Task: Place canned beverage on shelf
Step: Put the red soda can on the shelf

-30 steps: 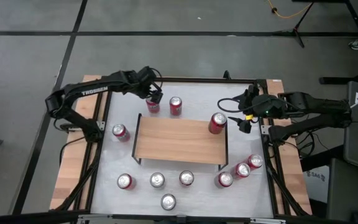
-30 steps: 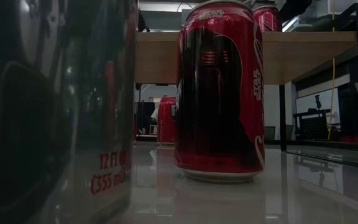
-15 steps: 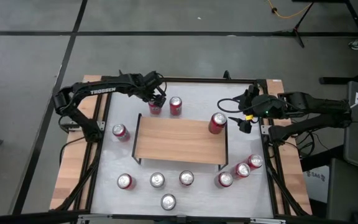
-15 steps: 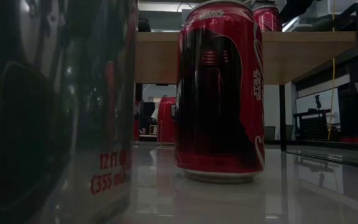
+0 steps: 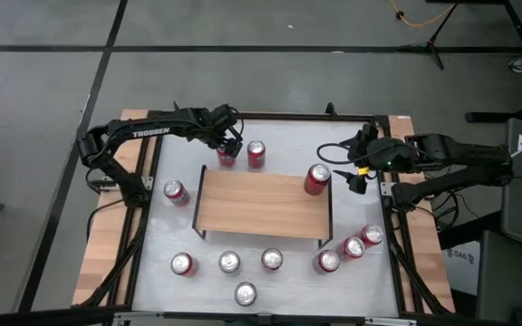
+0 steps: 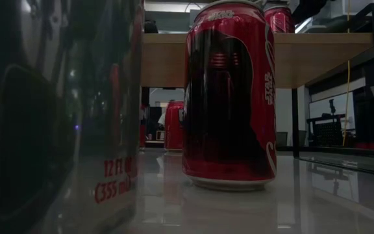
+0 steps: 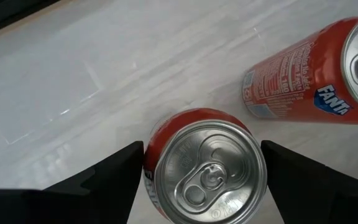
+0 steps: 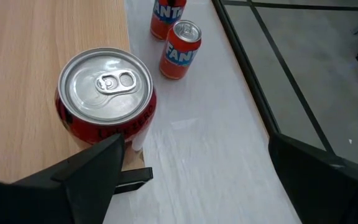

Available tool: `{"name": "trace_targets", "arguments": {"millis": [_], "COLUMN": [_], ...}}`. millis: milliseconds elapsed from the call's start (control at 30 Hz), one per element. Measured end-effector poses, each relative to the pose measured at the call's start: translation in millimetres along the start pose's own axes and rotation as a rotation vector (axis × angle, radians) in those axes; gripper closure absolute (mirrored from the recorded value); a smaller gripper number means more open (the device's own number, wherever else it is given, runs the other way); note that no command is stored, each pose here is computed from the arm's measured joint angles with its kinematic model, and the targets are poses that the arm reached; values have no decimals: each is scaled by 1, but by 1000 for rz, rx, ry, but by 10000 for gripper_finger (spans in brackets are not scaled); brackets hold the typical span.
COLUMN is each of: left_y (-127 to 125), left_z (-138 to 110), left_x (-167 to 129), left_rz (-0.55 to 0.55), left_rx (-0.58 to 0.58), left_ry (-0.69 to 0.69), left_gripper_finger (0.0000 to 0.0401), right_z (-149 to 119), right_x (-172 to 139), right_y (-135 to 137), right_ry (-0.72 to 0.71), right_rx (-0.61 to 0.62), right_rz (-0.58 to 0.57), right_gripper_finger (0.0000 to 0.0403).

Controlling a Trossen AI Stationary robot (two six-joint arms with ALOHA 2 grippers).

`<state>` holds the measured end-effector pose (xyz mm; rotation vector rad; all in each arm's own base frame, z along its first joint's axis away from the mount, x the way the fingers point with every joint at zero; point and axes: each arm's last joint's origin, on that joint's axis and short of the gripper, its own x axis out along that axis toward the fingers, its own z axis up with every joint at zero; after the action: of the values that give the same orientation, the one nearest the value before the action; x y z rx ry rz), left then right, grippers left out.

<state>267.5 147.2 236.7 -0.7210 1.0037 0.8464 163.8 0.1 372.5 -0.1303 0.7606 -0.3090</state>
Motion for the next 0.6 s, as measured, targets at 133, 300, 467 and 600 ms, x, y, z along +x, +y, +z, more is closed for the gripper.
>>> {"name": "trace_targets", "arguments": {"millis": [133,300,467,600], "left_y": [0,0,-3,-6], "left_z": [0,0,-2,-4], "left_x": [0,0,0,0], "left_rz": [0,0,-4,10], "left_rx": [0,6,116,132], "left_ry": [1,2,4,0], "left_gripper_finger": [96,96,96,96], "right_z": [0,0,0,0], "right_x": [0,0,0,0], "right_y": [0,0,0,0], "right_ry": [0,4,4,4], "right_rx": [0,-2,-2,-2], "right_rz": [0,0,0,0], "right_gripper_finger": [15,15,15,15]}}
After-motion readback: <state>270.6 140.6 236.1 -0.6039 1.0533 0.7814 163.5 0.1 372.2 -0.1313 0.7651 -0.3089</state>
